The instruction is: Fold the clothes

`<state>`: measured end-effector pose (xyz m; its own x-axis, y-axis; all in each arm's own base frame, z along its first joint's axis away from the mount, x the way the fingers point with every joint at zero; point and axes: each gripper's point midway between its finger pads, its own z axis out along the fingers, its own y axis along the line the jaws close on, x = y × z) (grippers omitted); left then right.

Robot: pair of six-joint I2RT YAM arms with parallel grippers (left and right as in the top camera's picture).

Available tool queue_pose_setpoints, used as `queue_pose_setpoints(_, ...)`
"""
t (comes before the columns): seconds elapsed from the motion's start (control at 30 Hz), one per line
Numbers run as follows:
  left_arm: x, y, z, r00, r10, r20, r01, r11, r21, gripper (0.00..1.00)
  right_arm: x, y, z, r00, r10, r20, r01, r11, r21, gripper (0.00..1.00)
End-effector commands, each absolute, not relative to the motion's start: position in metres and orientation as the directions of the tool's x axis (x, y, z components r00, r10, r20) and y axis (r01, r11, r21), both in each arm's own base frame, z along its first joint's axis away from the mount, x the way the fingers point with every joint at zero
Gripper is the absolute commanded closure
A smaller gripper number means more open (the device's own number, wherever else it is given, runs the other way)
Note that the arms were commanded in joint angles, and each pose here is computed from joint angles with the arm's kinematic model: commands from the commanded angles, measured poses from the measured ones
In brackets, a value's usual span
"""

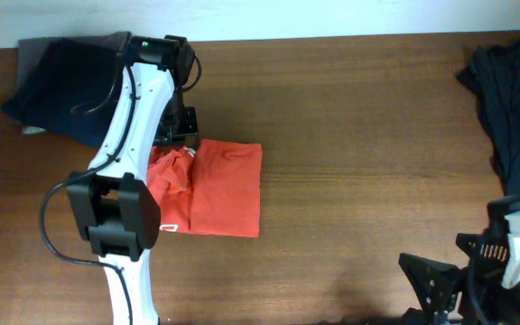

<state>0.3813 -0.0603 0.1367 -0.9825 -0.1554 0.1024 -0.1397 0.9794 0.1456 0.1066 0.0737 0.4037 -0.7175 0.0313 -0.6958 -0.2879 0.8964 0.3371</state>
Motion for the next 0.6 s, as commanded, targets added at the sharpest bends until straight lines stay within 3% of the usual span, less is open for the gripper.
queue_pose_setpoints(0.0, 0.380, -0.076, 0.166, -0.989, -0.144, 0.022, -0.140, 0.984, 0.106, 1.00, 0.110, 0.072, 0.397, -0.724, 0.017, -0.689, -0.276, 0.909, 0.312, 0.01)
queue_pose_setpoints(0.57, 0.368, -0.120, 0.167, -0.998, -0.064, 0.006, -0.063, 0.990, 0.130, 1.00, 0.128, 0.068, 0.356, -0.777, 0.038, -0.629, -0.139, 0.963, 0.230, 0.01)
